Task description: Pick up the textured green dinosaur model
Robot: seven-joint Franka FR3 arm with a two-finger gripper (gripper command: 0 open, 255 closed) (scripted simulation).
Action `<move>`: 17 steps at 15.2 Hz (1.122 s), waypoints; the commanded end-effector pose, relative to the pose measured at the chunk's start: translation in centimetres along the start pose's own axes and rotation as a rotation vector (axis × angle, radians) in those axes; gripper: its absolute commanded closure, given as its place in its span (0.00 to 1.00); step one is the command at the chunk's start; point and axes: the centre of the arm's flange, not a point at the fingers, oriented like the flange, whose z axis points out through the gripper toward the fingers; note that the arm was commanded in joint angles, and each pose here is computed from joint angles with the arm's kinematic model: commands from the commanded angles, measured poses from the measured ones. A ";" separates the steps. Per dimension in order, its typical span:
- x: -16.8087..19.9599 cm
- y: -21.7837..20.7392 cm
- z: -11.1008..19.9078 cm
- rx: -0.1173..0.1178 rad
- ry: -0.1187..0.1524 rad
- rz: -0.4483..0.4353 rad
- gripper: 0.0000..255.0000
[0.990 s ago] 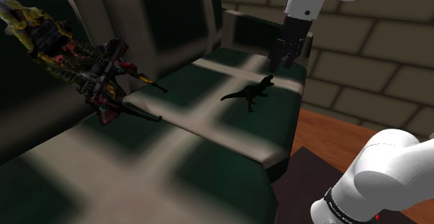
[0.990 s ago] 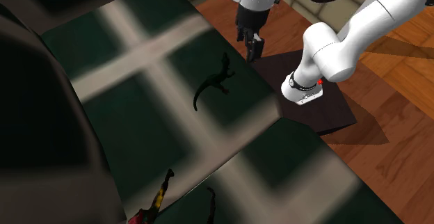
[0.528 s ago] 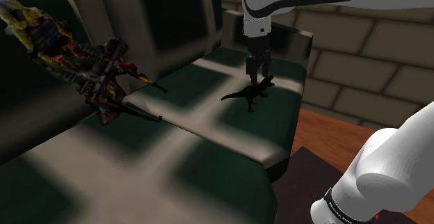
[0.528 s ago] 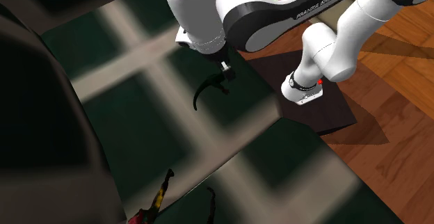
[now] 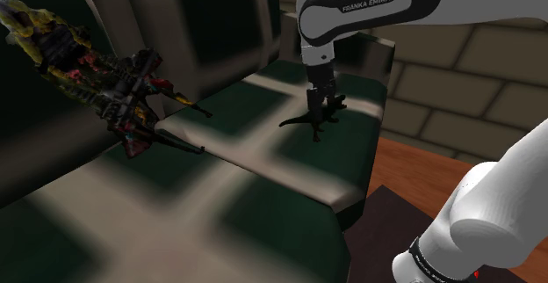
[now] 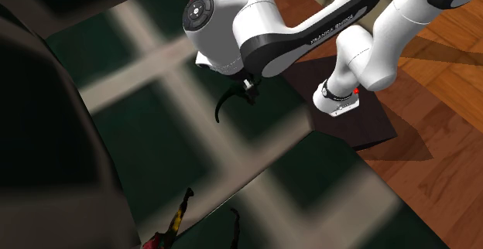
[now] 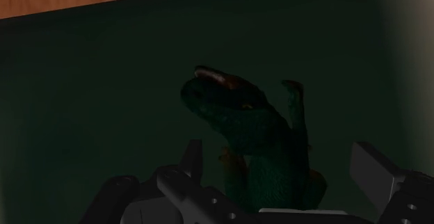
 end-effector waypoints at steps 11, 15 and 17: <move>0.1 0.0 0.4 0.000 0.000 0.000 1.00; -0.4 -0.1 -1.1 0.000 0.000 0.000 1.00; -0.7 -0.1 -2.1 0.000 0.000 0.000 1.00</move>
